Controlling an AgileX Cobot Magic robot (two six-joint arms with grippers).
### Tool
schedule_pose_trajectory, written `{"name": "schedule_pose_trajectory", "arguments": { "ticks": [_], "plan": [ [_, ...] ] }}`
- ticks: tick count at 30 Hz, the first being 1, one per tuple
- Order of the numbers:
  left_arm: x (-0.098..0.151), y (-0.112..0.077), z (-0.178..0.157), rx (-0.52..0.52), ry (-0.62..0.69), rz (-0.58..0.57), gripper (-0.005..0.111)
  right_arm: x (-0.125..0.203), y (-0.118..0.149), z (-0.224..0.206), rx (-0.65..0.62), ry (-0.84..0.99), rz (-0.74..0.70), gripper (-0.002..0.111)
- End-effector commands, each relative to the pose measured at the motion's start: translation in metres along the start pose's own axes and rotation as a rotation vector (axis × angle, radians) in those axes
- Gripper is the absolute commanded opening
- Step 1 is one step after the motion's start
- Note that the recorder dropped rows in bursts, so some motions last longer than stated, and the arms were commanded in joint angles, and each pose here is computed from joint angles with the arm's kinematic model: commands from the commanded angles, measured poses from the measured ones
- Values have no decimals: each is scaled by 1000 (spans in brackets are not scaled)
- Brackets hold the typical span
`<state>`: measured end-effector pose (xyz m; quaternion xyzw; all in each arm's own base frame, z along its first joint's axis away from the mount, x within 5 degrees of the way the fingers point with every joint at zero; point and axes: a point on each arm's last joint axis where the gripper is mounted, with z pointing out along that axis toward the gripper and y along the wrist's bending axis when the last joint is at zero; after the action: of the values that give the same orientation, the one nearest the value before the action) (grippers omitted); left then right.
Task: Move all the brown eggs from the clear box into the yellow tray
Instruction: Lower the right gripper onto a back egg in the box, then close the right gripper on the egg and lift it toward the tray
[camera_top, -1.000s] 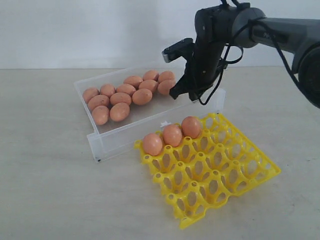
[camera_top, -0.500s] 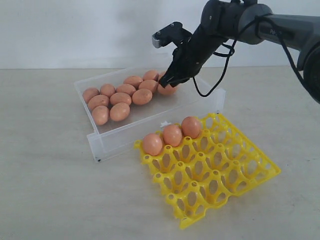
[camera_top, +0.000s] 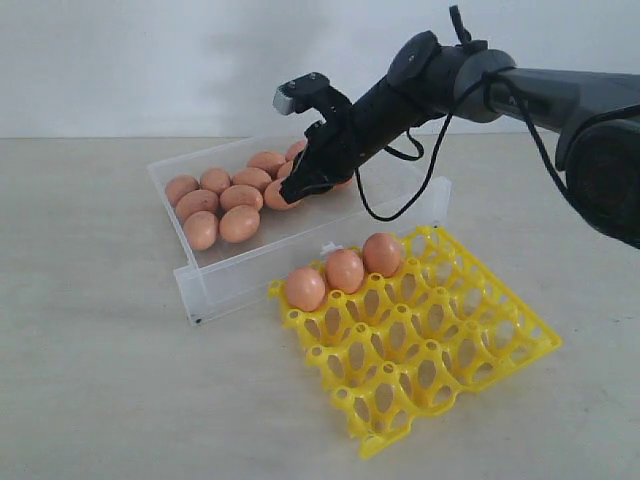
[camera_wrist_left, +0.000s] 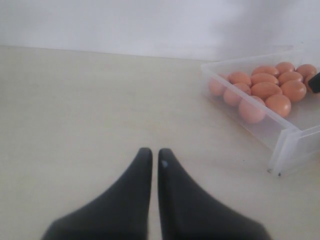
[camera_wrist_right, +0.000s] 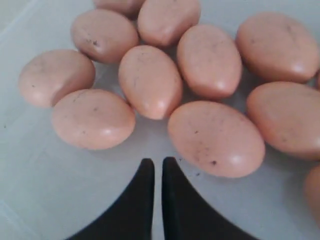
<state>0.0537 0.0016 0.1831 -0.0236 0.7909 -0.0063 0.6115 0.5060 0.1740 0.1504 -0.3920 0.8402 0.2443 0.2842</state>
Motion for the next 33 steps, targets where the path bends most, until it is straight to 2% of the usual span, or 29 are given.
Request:
{"name": "schedule_pose_trajectory", "arguments": {
  "ticks": [1, 3, 6, 9, 11, 13, 15, 19, 23, 28, 33],
  "plan": [
    [0, 0, 0, -2, -5, -4, 4, -8, 2, 3, 15, -52, 3, 0],
    [0, 0, 0, -2, -5, -4, 4, -12, -1, 4, 75, -91, 0, 2],
    [0, 0, 0, -2, -5, -4, 4, -18, 1, 7, 110, -116, -52, 14],
    [0, 0, 0, -2, -5, -4, 4, -20, 11, 11, 79, -92, -234, 36],
    [0, 0, 0, -2, -5, -4, 4, -22, 18, 15, 92, -66, -388, 45],
    [0, 0, 0, -2, -5, -4, 4, -25, 20, 22, 191, -16, -572, 45],
    [0, 0, 0, -2, -5, -4, 4, -27, 21, 25, 257, 25, -662, 45],
    [0, 0, 0, -2, -5, -4, 4, -23, 17, 24, 295, 104, -754, 45],
    [0, 0, 0, -2, -5, -4, 4, -21, 10, 20, 304, 110, -752, 45],
    [0, 0, 0, -2, -5, -4, 4, -13, 8, 28, 275, 135, -840, 44],
    [0, 0, 0, -2, -5, -4, 4, -3, 6, 39, 247, 152, -857, 44]
  ]
}}
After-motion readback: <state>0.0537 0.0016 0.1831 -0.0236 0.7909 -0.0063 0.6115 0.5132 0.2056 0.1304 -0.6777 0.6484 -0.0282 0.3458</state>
